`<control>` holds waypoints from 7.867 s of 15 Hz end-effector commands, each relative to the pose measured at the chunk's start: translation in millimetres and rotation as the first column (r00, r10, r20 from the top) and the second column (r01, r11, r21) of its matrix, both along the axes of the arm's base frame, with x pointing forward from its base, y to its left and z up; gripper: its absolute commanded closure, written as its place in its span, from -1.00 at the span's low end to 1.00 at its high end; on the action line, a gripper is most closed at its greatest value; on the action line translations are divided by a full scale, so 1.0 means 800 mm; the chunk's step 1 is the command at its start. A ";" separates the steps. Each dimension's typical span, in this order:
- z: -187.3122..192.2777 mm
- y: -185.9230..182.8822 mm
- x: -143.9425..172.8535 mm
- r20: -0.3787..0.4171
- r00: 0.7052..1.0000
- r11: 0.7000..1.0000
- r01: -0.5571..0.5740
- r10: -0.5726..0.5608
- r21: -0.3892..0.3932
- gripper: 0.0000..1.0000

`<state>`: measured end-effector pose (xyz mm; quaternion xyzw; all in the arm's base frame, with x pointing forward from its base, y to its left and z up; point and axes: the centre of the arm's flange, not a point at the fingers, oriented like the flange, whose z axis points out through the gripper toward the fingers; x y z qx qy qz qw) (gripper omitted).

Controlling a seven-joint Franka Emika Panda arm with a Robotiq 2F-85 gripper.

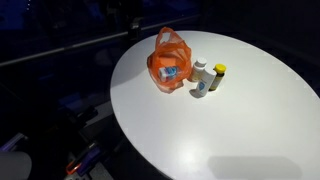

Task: Put the white bottle inside the plastic bag

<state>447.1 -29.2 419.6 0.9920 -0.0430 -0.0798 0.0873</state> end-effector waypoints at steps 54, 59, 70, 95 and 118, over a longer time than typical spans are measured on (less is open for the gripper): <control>-0.178 -0.191 0.277 0.294 0.817 0.868 0.463 -0.496 0.178 -1.00; -0.188 -0.196 0.282 0.291 0.810 0.861 0.480 -0.509 0.168 -0.17; -0.098 -0.177 0.265 0.366 0.790 0.870 0.450 -0.492 0.200 0.62; -0.076 -0.072 0.237 0.271 0.871 0.908 0.360 -0.409 0.213 0.62; -0.161 -0.032 0.303 0.334 0.874 0.933 0.304 -0.354 0.193 0.62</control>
